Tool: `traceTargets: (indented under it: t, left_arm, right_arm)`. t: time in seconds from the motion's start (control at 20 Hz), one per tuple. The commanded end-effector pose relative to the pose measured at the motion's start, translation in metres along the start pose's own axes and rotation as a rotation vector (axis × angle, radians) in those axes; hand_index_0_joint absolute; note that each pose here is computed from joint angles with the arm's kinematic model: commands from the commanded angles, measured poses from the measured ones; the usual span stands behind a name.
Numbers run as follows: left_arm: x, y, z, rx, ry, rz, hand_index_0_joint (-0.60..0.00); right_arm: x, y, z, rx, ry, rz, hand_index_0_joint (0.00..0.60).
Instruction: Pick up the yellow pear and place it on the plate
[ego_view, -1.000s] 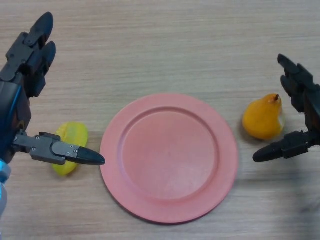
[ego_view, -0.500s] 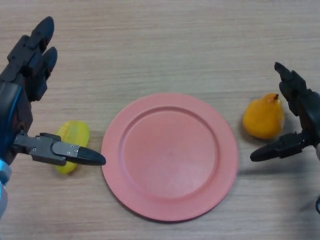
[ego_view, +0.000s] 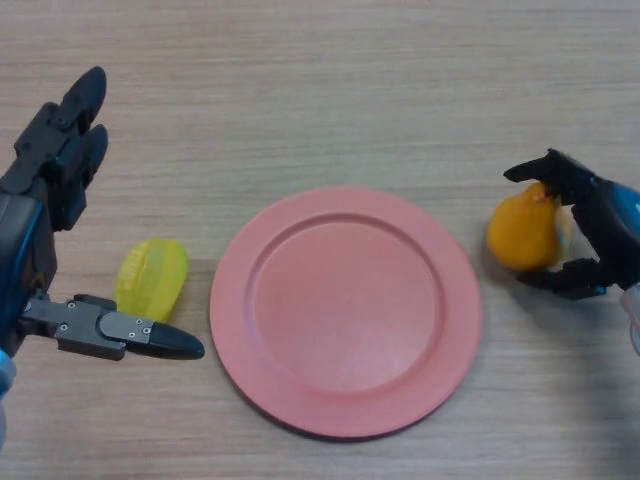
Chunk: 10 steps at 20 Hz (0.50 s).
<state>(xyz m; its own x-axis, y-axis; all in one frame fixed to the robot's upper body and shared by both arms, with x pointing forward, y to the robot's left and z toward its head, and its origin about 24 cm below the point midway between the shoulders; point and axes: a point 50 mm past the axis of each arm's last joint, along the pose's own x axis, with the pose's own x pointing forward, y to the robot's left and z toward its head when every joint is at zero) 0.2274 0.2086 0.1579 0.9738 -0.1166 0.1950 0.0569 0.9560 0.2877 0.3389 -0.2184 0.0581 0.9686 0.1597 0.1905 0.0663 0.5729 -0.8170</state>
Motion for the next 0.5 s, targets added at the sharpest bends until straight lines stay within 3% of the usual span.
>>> traceTargets:
  t: [0.05, 0.1, 0.25, 0.5]
  left_arm:
    - [-0.005, 0.017, 0.031, 0.096, -0.173, 0.069, 0.0]
    - [-0.006, 0.016, 0.028, 0.101, -0.157, 0.07, 0.0]
    - [-0.006, 0.016, 0.026, 0.098, -0.143, 0.071, 0.0]
    - [-0.005, 0.017, 0.024, 0.084, -0.131, 0.061, 0.0]
  right_arm:
    - [0.017, -0.045, 0.014, -0.011, -0.093, -0.215, 0.6]
    - [0.017, -0.05, 0.017, 0.027, -0.096, -0.231, 0.6]
    - [0.018, -0.057, 0.03, -0.019, -0.125, -0.252, 0.6]
    - [0.012, -0.052, 0.083, 0.148, -0.232, -0.209, 0.6]
